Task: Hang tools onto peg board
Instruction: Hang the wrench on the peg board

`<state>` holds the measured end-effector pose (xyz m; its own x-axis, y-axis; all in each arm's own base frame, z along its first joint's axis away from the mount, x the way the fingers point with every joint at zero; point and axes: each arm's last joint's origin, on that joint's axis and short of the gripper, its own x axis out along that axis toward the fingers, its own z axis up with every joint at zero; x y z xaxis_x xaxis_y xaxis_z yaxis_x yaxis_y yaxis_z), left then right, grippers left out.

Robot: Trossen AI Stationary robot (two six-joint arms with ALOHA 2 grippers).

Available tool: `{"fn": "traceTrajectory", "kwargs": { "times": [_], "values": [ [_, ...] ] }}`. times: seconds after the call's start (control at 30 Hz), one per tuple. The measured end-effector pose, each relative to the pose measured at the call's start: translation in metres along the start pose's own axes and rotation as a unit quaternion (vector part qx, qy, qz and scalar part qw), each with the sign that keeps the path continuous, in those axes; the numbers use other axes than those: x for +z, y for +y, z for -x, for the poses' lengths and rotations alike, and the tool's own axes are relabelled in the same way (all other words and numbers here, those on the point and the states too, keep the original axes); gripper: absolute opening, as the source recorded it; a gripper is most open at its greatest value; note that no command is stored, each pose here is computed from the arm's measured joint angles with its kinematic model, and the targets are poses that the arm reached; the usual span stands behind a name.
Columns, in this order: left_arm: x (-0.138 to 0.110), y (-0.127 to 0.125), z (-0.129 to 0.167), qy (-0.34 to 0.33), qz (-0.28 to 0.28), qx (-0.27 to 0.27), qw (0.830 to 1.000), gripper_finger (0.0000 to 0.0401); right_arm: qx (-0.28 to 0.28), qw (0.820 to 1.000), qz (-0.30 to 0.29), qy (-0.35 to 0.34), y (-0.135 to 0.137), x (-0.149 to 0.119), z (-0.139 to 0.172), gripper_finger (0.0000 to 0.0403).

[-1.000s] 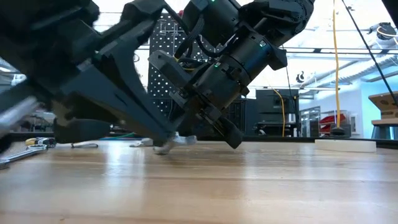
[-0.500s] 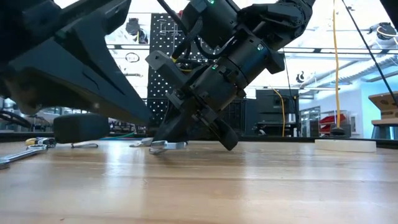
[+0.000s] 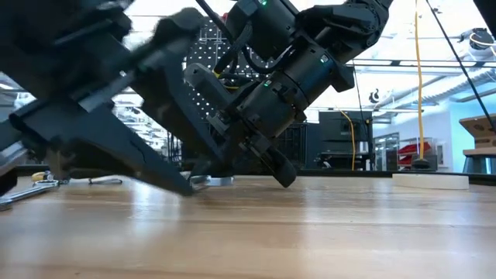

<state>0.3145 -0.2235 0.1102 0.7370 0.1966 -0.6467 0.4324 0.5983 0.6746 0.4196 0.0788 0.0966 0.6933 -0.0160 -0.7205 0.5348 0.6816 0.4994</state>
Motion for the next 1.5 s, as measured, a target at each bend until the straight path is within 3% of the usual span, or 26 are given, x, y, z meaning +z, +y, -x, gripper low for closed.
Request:
{"fn": "traceTrajectory", "kwargs": {
  "times": [0.33, 0.8, 1.0, 1.27, 1.5],
  "values": [
    [-0.004, 0.01, -0.008, 0.003, -0.011, -0.015, 1.0, 0.0157, -0.005, 1.0, 0.005, -0.001, -0.001, 0.0, 0.0, 0.0],
    [-0.005, 0.012, -0.011, 0.004, -0.01, -0.008, 1.0, 0.0068, -0.007, 1.0, 0.005, -0.001, -0.001, 0.0, 0.0, 0.0],
    [-0.003, 0.012, -0.009, 0.017, -0.012, 0.035, 0.999, 0.0014, -0.002, 1.0, 0.01, -0.011, 0.002, 0.0, 0.001, 0.0],
    [0.013, -0.005, 0.014, 0.016, -0.043, 0.099, 0.994, 0.0012, 0.019, 0.999, 0.05, 0.002, 0.013, 0.005, 0.021, 0.0],
    [0.023, -0.013, 0.03, 0.032, -0.068, 0.146, 0.986, 0.0011, 0.049, 0.993, 0.103, 0.001, 0.035, 0.02, 0.07, 0.0]
  ]
}}
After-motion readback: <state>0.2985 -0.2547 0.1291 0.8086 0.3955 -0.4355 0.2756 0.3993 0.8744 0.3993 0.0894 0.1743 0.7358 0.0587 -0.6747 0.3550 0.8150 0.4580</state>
